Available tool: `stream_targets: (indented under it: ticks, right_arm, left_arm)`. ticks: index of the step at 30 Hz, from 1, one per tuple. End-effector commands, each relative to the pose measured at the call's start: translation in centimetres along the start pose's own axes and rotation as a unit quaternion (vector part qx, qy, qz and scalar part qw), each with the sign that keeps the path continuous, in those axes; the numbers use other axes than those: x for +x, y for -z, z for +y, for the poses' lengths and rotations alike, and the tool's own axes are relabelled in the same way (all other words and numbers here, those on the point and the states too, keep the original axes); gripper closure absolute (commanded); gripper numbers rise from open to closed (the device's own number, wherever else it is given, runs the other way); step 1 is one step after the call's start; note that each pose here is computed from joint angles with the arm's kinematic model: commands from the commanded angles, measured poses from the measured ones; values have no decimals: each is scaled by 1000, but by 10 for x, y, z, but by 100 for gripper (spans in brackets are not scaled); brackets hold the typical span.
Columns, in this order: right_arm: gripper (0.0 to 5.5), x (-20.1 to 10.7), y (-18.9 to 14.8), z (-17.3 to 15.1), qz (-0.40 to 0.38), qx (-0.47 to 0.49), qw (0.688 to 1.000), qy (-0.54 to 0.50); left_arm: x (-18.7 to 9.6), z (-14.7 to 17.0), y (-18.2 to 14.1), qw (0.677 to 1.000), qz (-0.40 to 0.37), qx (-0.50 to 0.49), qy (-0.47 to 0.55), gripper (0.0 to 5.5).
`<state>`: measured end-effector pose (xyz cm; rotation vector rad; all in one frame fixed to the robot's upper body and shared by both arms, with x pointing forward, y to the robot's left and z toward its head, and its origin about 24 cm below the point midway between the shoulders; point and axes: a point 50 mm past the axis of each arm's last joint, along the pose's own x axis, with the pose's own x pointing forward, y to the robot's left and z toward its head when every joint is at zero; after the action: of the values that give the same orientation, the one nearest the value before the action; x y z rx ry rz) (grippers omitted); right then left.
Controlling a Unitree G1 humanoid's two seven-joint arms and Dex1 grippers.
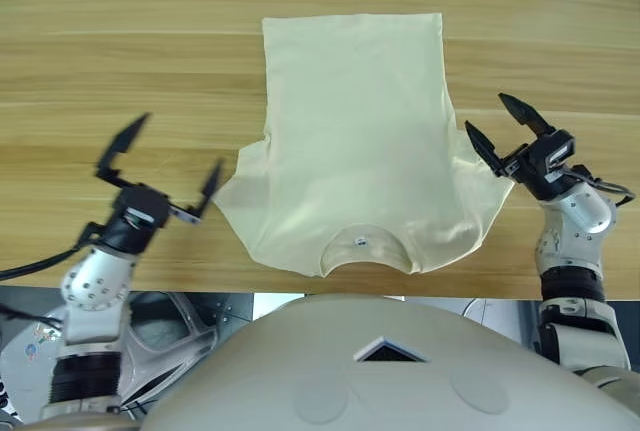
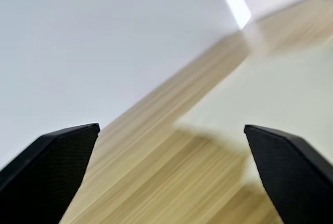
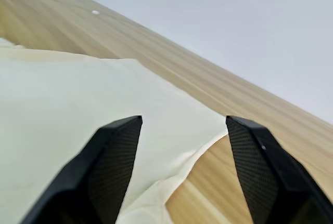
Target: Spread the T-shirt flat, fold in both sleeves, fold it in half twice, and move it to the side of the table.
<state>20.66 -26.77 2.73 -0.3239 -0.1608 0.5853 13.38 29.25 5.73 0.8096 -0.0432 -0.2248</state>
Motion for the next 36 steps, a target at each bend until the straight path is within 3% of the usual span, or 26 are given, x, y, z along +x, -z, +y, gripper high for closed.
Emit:
stream_targets:
  ticks: [1,6,12,17,29,36]
  right_arm:
    - [253,0,-4,-17,-2,-28,999,34]
    - [253,0,-6,-32,3,-43,997,58]
    - [253,0,-4,-29,5,-43,997,57]
    - [253,-5,-3,-28,10,-43,997,61]
    - [253,-7,0,-21,11,-35,997,63]
    - [253,-7,1,-19,12,-34,997,64]
  left_arm:
    - [-24,-1,29,975,135,178,12,34]
    - [-42,-41,2,961,80,206,163,34]
    - [-64,-73,-18,927,63,160,332,34]
    - [-60,-65,-4,911,105,193,349,34]
    - [-26,-84,-10,910,16,196,364,34]
    - [-26,-77,1,906,43,211,365,34]
